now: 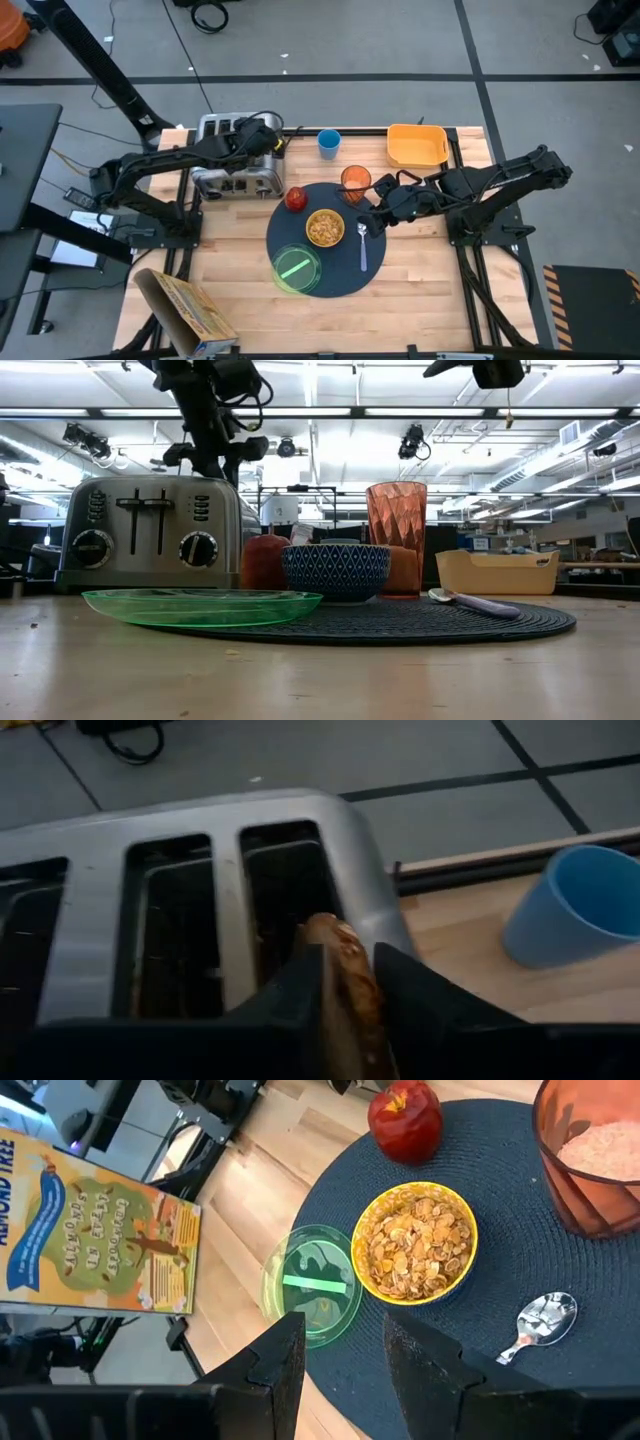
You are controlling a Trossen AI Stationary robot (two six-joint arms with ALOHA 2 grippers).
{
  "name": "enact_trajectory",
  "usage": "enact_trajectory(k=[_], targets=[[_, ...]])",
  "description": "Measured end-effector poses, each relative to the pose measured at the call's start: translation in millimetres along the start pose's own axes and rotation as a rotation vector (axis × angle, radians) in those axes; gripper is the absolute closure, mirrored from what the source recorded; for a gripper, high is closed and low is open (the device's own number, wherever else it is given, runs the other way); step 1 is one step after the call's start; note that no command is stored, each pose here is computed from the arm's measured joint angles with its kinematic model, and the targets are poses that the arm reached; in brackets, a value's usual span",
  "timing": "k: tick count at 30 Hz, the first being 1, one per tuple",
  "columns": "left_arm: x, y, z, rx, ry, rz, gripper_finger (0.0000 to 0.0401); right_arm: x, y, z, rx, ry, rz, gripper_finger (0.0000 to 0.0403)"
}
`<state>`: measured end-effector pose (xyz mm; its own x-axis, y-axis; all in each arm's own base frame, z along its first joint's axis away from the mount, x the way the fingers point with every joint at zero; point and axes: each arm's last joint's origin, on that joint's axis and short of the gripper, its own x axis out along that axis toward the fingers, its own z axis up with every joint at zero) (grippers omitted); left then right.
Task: Arrange a breakfast setting
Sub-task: Put the toasted bread from the toaster on top of the transparent green plate on the placemat
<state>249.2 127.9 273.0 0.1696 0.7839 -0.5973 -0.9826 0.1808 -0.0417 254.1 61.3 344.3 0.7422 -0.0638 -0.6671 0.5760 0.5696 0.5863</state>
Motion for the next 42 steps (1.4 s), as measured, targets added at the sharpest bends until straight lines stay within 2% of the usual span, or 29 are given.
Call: enact_trajectory(k=[6, 9, 13, 16, 23, 27, 34, 38, 42], targets=[[5, 6, 4, -0.009, 0.005, 0.031, 0.0379, 0, 0, -1, -0.049, 0.024, 0.009, 0.0259], [0, 6, 10, 0.004, -0.007, 0.017, 0.0384, 0, -1, 0, -0.067, 0.028, 0.003, 0.0259], [-15, 2, 32, 0.002, -0.029, -0.013, 0.0382, 0, -2, 0, -0.096, 0.029, -0.005, 0.0259], [-35, 1, 54, 0.027, -0.037, -0.031, 0.0384, 0, -3, 0, -0.132, 0.040, -0.010, 0.0259], [-95, 11, 90, 0.123, 0.055, -0.091, 0.0384, -3, 0, -8, -0.246, 0.004, -0.022, 0.0259], [-137, 14, 99, 0.176, 0.100, -0.209, 0.0384, -6, 4, -15, -0.311, -0.016, -0.024, 0.0259], [-198, 1, 83, 0.256, 0.170, -0.499, 0.0384, -11, 10, -30, -0.441, -0.031, -0.011, 0.0259], [-226, -8, 57, 0.299, 0.232, -0.621, 0.0384, -16, 14, -39, -0.485, -0.043, 0.011, 0.0259], [-246, -20, 20, 0.300, 0.298, -0.666, 0.0384, -22, 21, -53, -0.522, -0.035, 0.063, 0.0259]])
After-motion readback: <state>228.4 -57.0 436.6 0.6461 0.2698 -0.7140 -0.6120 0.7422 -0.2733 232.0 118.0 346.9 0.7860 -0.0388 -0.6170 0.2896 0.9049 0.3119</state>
